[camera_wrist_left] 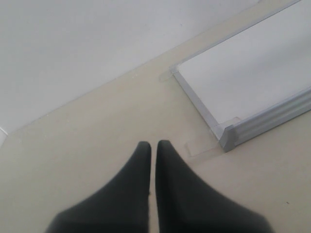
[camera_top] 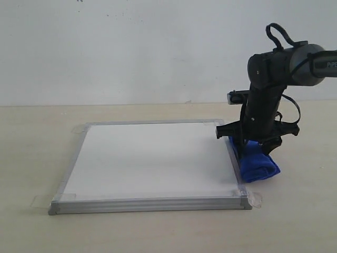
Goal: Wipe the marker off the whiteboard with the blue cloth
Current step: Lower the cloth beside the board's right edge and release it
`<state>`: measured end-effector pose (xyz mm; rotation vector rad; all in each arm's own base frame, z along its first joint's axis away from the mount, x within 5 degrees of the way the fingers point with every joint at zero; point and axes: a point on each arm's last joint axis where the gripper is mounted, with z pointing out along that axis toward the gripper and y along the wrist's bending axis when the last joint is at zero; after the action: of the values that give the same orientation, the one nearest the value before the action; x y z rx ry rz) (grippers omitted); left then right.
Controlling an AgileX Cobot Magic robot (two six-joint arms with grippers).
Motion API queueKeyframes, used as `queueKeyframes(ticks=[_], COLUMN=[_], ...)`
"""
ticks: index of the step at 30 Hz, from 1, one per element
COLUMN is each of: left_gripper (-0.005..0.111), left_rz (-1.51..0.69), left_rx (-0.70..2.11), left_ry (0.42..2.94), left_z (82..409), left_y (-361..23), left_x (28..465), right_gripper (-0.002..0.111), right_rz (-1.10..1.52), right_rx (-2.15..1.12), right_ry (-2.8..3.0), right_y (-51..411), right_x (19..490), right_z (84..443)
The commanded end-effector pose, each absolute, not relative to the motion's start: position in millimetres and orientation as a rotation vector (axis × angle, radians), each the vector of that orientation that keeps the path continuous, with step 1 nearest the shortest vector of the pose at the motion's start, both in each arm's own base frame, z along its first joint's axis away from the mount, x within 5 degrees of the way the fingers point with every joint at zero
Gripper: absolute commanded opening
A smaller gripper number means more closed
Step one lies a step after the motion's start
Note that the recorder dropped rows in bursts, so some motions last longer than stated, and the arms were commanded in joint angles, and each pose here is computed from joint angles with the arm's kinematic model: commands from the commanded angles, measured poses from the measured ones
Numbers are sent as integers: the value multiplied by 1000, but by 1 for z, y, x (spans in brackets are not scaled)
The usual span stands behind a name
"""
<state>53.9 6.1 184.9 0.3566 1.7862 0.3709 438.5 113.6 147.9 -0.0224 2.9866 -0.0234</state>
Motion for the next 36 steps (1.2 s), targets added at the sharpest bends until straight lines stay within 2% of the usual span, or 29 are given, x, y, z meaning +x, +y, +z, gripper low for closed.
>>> queueKeyframes(ticks=[1,10,21,23,25,26,27,31,36], left_gripper=[4,4,4,4,4,4,4,4,4], left_rz=[375,375,375,375,375,375,375,375,375], left_rx=[358,358,358,358,358,358,358,358,358], left_ry=[1784,1784,1784,1784,1784,1784,1784,1784,1784], left_z=[184,184,184,184,184,184,184,184,184], left_y=[6,6,6,6,6,6,6,6,6], left_x=[54,54,54,54,54,54,54,54,54], right_gripper=[55,55,54,47,31,21,1,0,0], right_rz=[-2,19,-15,-70,-141,-163,-217,-243,-190], right_rx=[5,2,3,-21,-51,-47,-66,-15,-63], right_ry=[2975,2918,2988,2970,2945,2937,2920,2931,2916], right_y=[113,114,113,110,106,105,101,87,92], right_x=[440,445,446,447,449,449,450,454,461], right_z=[171,200,180,180,184,186,187,182,163])
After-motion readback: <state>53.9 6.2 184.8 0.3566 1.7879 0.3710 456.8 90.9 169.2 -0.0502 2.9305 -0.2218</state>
